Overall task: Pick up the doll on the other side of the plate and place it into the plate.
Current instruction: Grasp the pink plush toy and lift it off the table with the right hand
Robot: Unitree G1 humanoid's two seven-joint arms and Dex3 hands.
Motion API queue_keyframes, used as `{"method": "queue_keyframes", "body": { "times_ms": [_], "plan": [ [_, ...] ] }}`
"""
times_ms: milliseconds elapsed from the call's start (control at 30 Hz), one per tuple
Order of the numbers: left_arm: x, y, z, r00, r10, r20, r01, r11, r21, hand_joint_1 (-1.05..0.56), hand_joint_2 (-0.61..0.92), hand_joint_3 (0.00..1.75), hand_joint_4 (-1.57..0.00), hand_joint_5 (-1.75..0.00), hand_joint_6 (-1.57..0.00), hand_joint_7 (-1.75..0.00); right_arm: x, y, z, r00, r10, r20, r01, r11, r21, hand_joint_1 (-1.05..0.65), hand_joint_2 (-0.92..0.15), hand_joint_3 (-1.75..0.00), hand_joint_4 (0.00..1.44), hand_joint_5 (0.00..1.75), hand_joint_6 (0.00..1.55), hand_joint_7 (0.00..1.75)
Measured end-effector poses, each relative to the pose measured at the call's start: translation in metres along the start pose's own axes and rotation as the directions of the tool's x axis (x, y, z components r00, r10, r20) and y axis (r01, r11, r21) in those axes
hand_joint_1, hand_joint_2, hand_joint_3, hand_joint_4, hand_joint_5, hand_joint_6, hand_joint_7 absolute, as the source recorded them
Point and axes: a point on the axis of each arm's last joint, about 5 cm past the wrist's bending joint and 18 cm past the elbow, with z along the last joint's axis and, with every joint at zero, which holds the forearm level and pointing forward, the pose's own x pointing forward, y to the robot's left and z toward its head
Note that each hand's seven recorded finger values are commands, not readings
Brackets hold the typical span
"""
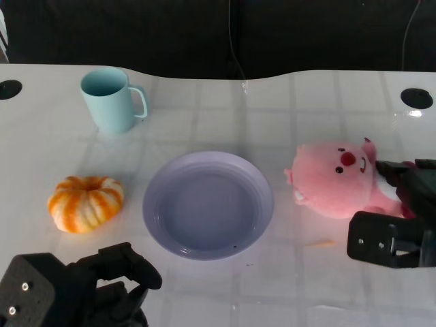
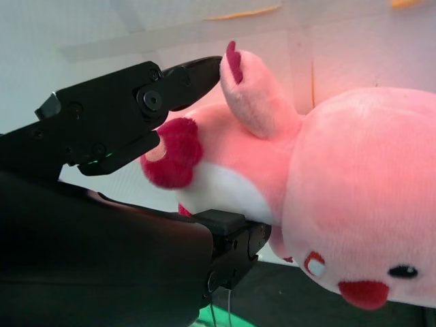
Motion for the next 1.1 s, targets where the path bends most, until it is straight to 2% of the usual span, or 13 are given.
{"method": "queue_keyframes", "body": {
  "times_ms": [267,433,467,533,600,633,667,700,767,833,933,1000,1100],
  "plan": [
    [-0.004,-0.001,-0.001,1.0,0.001,0.002,-0.001,1.0,0.005,-0.17,0.8,0.74,-0.65,-1.54,-0.62,-1.32,0.02,0.002,0.004,0.999,0.041,-0.031,-0.04,0.999,0.034,-0.45,-0.84,-0.01,0.34,0.12,0.42,0.03],
    [-0.006,-0.002,-0.001,1.0,0.002,0.005,-0.002,1.0,0.008,-0.16,0.82,0.73,-0.66,-1.53,-0.62,-1.31,0.026,0.004,0.008,0.999,0.016,-0.035,-0.015,0.999,0.039,-0.34,-0.91,-0.01,0.71,0.09,0.74,0.04],
    [-0.006,-0.002,0.0,1.0,0.002,0.006,-0.002,1.0,0.008,-0.15,0.83,0.72,-0.65,-1.53,-0.62,-1.31,0.027,0.006,0.008,1.0,0.001,-0.029,0.001,0.999,0.045,-0.25,-0.92,-0.03,0.9,0.39,0.92,0.06],
    [-0.006,-0.002,0.0,1.0,0.002,0.002,-0.002,1.0,0.007,-0.14,0.84,0.71,-0.65,-1.55,-0.62,-1.32,0.027,0.009,0.007,0.999,-0.037,-0.011,0.038,0.997,0.062,-0.21,-0.92,-0.04,0.94,0.83,1.13,0.06],
    [-0.006,-0.002,0.0,1.0,0.002,0.001,-0.002,1.0,0.007,-0.14,0.84,0.7,-0.64,-1.56,-0.62,-1.33,0.027,0.011,0.006,0.998,-0.065,0.013,0.064,0.995,0.07,-0.22,-0.92,-0.1,0.89,1.26,1.24,0.09],
    [-0.006,-0.002,0.0,1.0,0.002,0.002,-0.002,1.0,0.007,-0.14,0.84,0.7,-0.65,-1.56,-0.62,-1.33,0.027,0.013,0.006,0.997,-0.072,0.022,0.071,0.995,0.066,-0.23,-0.92,-0.16,0.82,1.46,1.18,0.32],
    [-0.006,-0.002,0.0,1.0,0.002,0.003,-0.002,1.0,0.007,-0.14,0.84,0.7,-0.65,-1.55,-0.62,-1.33,0.027,0.014,0.006,0.997,-0.077,0.028,0.075,0.995,0.06,-0.25,-0.92,-0.23,0.76,1.58,0.99,0.73],
    [-0.006,-0.002,0.0,1.0,0.002,0.003,-0.002,1.0,0.007,-0.15,0.84,0.7,-0.66,-1.55,-0.63,-1.33,0.027,0.014,0.006,0.997,-0.077,0.033,0.075,0.996,0.051,-0.26,-0.92,-0.27,0.73,1.61,0.91,0.88],
    [-0.006,-0.002,0.0,1.0,0.002,0.0,-0.002,1.0,0.007,-0.14,0.84,0.7,-0.66,-1.55,-0.63,-1.33,0.028,0.015,0.007,0.996,-0.076,0.042,0.075,0.997,0.023,-0.26,-0.92,-0.29,0.73,1.58,0.87,0.93],
    [-0.006,-0.002,0.0,1.0,0.003,-0.002,-0.003,1.0,0.006,-0.14,0.84,0.7,-0.64,-1.57,-0.61,-1.34,0.029,0.014,0.007,0.997,-0.074,0.035,0.074,0.997,0.009,-0.26,-0.92,-0.31,0.74,1.5,0.91,0.71],
    [-0.006,-0.002,0.0,1.0,0.006,-0.004,-0.006,1.0,0.01,-0.14,0.85,0.69,-0.63,-1.57,-0.6,-1.36,0.028,0.012,0.007,0.996,-0.088,0.021,0.088,0.996,0.022,-0.26,-0.92,-0.3,0.74,1.56,0.93,0.79],
    [-0.006,-0.002,0.0,1.0,0.006,-0.008,-0.006,1.0,0.01,-0.13,0.85,0.69,-0.62,-1.58,-0.59,-1.36,0.025,0.013,0.005,0.993,-0.116,0.025,0.116,0.993,0.037,-0.26,-0.92,-0.28,0.8,1.27,0.97,0.66],
    [-0.005,-0.002,0.0,1.0,0.006,-0.01,-0.006,1.0,0.008,-0.12,0.85,0.69,-0.59,-1.61,-0.58,-1.38,0.018,0.018,0.002,0.984,-0.176,0.025,0.172,0.98,0.102,-0.27,-0.89,-0.3,0.88,1.22,1.07,0.53]
  ]
}}
